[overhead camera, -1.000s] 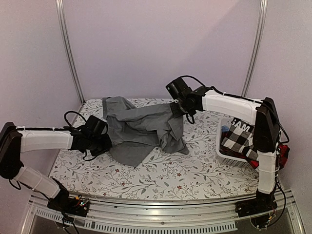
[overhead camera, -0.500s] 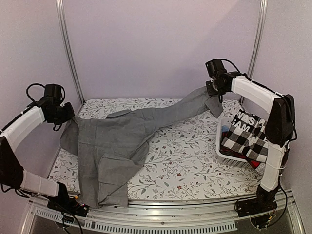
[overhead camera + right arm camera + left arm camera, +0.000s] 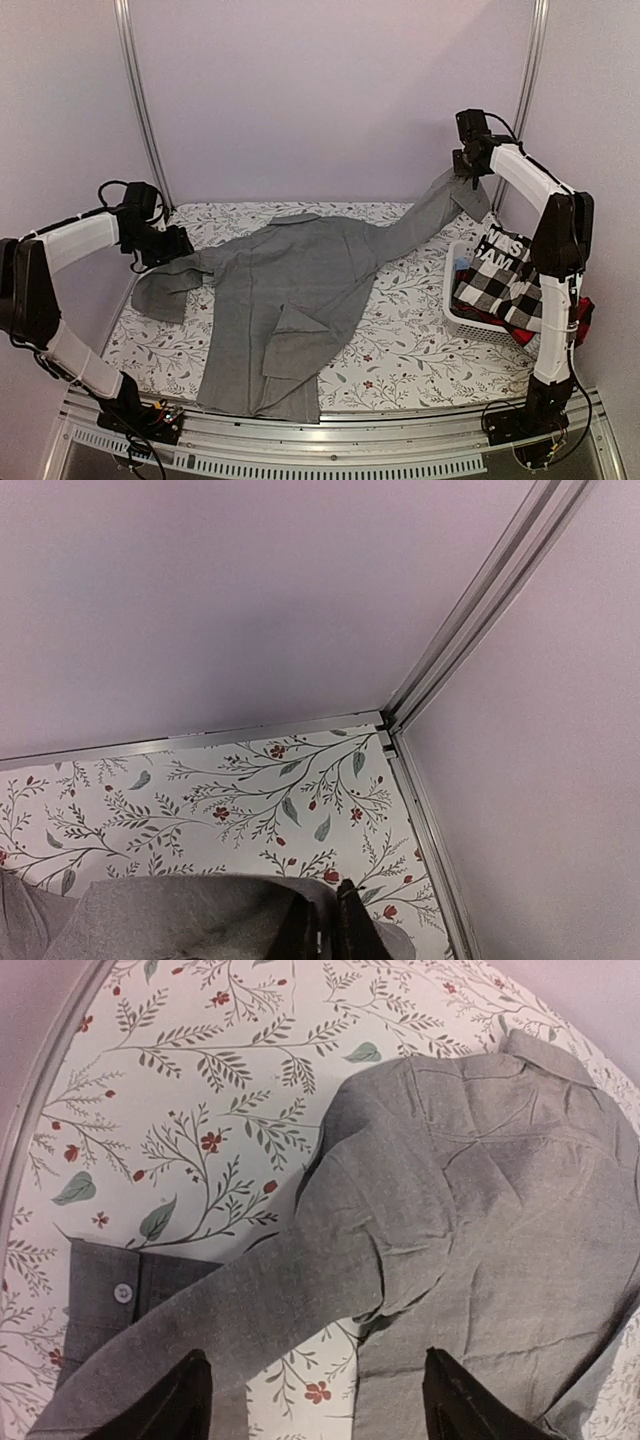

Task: Fold and stack the long sleeve shirts
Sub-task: Adjust the crumpled shirt at the center of the board, then smooth out the flattened shirt at the center of the board.

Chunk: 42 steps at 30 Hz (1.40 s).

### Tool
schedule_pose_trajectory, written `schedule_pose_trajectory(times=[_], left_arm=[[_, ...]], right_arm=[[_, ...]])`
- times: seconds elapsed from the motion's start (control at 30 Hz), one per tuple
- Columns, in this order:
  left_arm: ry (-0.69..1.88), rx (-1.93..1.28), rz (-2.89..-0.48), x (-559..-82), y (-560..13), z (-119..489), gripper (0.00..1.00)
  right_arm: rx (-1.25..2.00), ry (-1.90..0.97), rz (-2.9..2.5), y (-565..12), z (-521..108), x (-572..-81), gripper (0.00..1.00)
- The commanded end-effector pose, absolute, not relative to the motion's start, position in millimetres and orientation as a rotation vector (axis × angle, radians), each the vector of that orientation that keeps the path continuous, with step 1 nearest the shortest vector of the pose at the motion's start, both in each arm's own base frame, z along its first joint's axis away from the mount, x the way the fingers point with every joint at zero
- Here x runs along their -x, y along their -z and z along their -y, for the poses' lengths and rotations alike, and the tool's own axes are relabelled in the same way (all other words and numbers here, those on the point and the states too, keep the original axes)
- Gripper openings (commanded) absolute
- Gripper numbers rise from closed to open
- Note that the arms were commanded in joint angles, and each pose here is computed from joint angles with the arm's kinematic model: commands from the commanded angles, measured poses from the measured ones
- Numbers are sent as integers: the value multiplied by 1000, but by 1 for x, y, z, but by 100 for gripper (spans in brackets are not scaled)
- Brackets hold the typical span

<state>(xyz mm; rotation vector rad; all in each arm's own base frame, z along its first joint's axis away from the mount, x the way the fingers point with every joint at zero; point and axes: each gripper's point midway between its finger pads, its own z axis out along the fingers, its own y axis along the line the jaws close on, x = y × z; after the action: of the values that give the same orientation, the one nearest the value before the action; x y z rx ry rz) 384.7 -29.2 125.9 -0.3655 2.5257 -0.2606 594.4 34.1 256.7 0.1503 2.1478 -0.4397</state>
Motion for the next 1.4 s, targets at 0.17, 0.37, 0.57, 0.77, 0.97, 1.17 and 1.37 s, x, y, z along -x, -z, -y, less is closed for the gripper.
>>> schedule_pose_trajectory(times=[0.17, 0.37, 0.57, 0.77, 0.97, 1.17, 1.37], left_arm=[[327, 187, -2478, -367, -147, 87, 73], [520, 106, -2449, -366, -153, 142, 68], [656, 57, -2468, -393, -136, 190, 65], [754, 112, -2477, -428, -106, 218, 65], [794, 159, -2507, -459, -75, 235, 64], [786, 223, -2581, -465, -32, 238, 63], [775, 280, -2616, -464, -9, 234, 63]], right_arm=[[29, 289, -2237, -230, -134, -566, 60], [286, 61, -2233, -229, -251, -502, 67], [589, -154, -2236, -206, -366, -405, 68], [756, -305, -2252, -181, -446, -335, 73], [821, -288, -2284, -147, -481, -318, 78], [836, -275, -2328, -114, -496, -321, 78], [909, -296, -2387, -82, -508, -299, 71]])
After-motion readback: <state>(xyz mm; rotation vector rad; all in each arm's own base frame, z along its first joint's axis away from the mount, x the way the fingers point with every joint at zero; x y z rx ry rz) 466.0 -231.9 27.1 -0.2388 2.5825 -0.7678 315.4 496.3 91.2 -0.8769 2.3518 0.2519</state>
